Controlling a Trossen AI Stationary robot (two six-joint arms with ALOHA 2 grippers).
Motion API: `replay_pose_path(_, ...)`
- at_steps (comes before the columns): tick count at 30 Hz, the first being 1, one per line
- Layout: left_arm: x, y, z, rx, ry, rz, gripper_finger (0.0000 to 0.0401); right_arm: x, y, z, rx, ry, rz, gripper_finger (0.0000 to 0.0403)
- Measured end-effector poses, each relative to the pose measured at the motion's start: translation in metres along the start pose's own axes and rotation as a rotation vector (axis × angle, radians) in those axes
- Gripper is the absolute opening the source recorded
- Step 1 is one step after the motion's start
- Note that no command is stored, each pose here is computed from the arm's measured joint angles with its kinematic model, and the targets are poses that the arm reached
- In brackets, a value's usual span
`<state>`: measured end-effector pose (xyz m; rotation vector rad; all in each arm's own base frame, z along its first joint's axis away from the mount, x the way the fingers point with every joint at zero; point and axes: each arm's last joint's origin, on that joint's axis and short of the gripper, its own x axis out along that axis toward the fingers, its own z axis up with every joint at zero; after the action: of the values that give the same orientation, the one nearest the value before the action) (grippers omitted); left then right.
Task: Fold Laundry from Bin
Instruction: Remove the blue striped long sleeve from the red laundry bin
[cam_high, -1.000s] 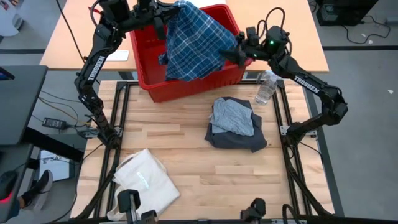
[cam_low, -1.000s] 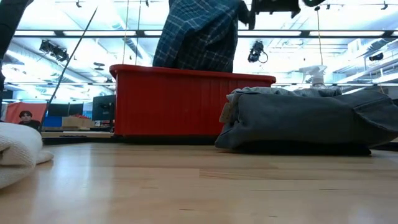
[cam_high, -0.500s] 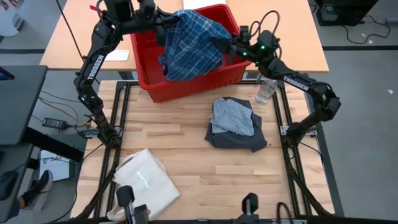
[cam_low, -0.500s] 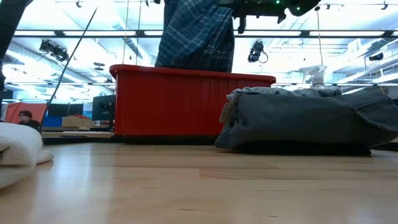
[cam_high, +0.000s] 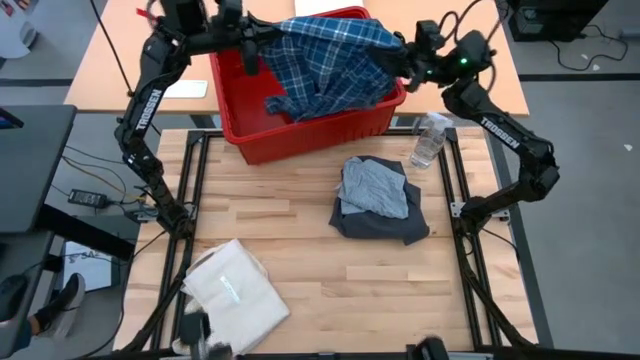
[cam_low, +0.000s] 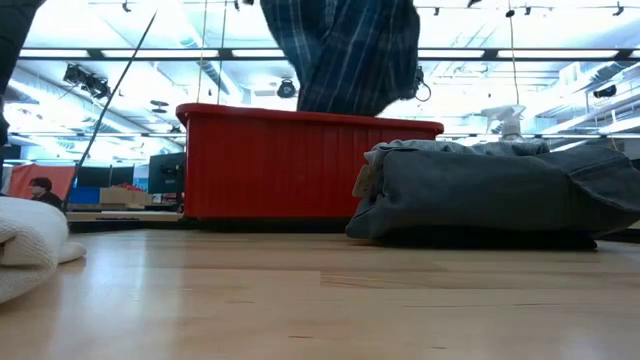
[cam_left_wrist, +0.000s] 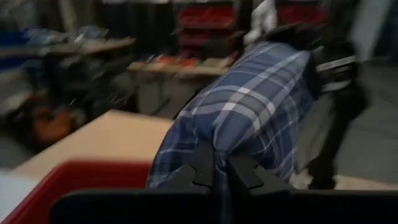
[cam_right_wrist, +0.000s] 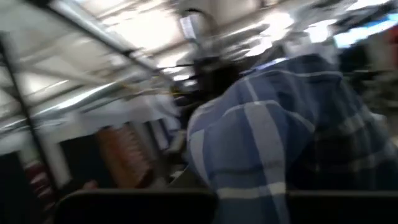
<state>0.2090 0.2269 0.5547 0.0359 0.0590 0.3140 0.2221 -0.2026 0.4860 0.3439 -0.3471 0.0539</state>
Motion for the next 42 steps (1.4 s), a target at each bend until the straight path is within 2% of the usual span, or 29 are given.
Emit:
replay_pose_path(4, -0.018, -0.026, 0.023, 0.032, -0.116, -0.123, 0.0014, 0.008, 0.031, 0.021, 0.003, 0.013, 0.153, 0.0014)
replay_pose_path(8, -0.043, -0.064, 0.042, 0.068, -0.189, -0.237, 0.0014, 0.018, 0.063, 0.032, 0.05, 0.065, 0.295, 0.0014)
replay_pose_path(12, -0.065, -0.105, 0.046, 0.033, -0.154, -0.373, 0.0013, 0.028, 0.083, 0.017, 0.166, 0.197, 0.347, 0.0014)
replay_pose_path(15, -0.074, -0.134, 0.038, -0.024, -0.04, -0.445, 0.0013, 0.034, 0.095, -0.007, 0.235, 0.336, 0.319, 0.0014)
replay_pose_path(18, -0.074, -0.164, 0.023, -0.071, 0.147, -0.423, 0.0013, 0.037, 0.11, -0.038, 0.263, 0.496, 0.262, 0.0014)
replay_pose_path(24, -0.065, -0.226, -0.017, -0.162, 0.592, -0.362, 0.0013, 0.035, 0.152, -0.093, 0.206, 0.795, 0.22, 0.0014)
replay_pose_path(27, -0.053, -0.265, -0.033, -0.178, 0.734, -0.365, 0.0013, 0.034, 0.172, -0.125, 0.205, 0.893, 0.224, 0.0014)
replay_pose_path(30, -0.043, -0.304, -0.05, -0.165, 0.822, -0.333, 0.0013, 0.031, 0.186, -0.165, 0.23, 0.976, 0.132, 0.0014)
replay_pose_path(33, -0.038, -0.332, -0.065, -0.165, 0.876, -0.225, 0.0013, 0.023, 0.193, -0.209, 0.268, 1.04, 0.059, 0.0014)
replay_pose_path(36, -0.033, -0.356, -0.081, -0.21, 0.941, -0.127, 0.0013, 0.015, 0.205, -0.246, 0.323, 1.044, 0.077, 0.0014)
replay_pose_path(38, -0.031, -0.376, -0.093, -0.234, 0.976, -0.109, 0.0013, 0.008, 0.214, -0.265, 0.371, 1.034, 0.106, 0.0014)
replay_pose_path(42, -0.035, -0.413, -0.12, -0.206, 1.064, -0.088, 0.0013, -0.006, 0.231, -0.292, 0.435, 1.01, 0.072, 0.0014)
